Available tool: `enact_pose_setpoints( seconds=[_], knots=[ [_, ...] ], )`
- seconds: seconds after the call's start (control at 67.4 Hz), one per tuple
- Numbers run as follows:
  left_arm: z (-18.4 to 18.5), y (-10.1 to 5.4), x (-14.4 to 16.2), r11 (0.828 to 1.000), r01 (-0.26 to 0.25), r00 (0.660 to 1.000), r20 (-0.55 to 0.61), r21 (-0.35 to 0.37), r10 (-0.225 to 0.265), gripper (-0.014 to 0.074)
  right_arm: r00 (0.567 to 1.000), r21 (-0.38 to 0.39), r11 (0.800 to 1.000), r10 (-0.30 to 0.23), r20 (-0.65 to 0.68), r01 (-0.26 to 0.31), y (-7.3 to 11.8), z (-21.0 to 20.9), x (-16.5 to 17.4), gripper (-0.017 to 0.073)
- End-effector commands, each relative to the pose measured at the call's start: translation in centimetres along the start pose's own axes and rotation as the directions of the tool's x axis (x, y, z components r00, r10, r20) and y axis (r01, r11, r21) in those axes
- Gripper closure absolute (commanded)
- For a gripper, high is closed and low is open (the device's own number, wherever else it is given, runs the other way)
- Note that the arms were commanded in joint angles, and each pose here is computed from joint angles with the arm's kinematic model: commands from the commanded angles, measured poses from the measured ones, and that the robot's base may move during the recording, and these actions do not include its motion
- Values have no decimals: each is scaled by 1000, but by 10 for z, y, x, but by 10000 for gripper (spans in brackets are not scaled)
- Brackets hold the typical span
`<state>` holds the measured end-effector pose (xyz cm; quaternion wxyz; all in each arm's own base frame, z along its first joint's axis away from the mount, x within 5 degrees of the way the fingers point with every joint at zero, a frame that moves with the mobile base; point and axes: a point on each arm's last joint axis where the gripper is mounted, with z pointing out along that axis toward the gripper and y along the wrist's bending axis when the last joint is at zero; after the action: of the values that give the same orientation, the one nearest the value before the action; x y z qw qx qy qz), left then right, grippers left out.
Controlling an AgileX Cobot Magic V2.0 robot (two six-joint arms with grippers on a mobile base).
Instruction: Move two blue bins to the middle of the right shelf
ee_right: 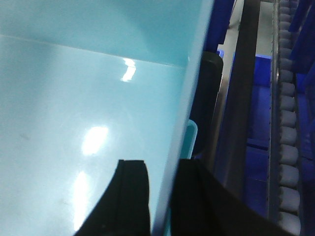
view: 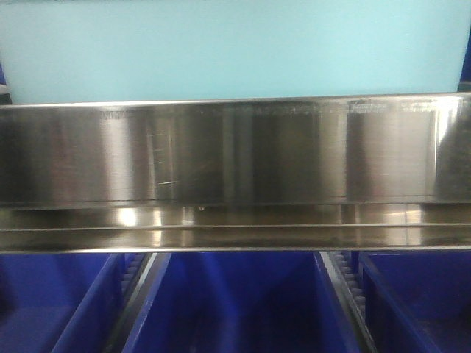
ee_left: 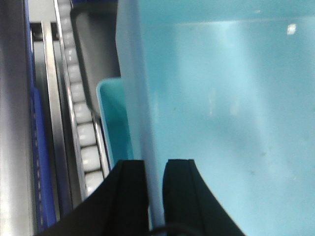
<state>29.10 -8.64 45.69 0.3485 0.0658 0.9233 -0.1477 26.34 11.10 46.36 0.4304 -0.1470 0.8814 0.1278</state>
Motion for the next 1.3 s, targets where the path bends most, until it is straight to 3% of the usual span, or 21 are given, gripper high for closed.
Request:
enact_pose_setpoints(
  seconds=[0.0,0.311,0.682,0.89,0.964,1.023,1.201,1.29],
  knots=[
    [-4,-6,3,999,4,1000,-17,48,-3,705,998,-5,999,-32,51,32,1,-6,-4,712],
    [13,-1,15,999,16,996,-91,31,-13,705,999,-4,999,-31,27,32,1,-3,-3,712],
    [13,2,13,1000,5,998,-70,8,-4,705,996,1,1000,-26,-85,26,-2,36,3,712],
    [13,3,13,1000,-1,998,-69,-3,1,704,995,0,1000,-26,-97,27,-2,33,4,692],
    [13,3,13,1000,-1,998,-69,-3,1,677,995,0,1000,-27,-97,27,-2,32,4,604],
    [13,3,13,1000,-1,997,-71,-3,1,614,995,0,1000,-27,-99,27,-2,31,4,464],
    [13,3,14,1000,-1,997,-73,-3,1,282,996,-1,1000,-28,-81,28,-1,23,3,6],
    [13,3,14,1000,-1,997,-73,-3,1,118,997,-1,1000,-29,-68,29,-1,18,3,-7]
  ],
)
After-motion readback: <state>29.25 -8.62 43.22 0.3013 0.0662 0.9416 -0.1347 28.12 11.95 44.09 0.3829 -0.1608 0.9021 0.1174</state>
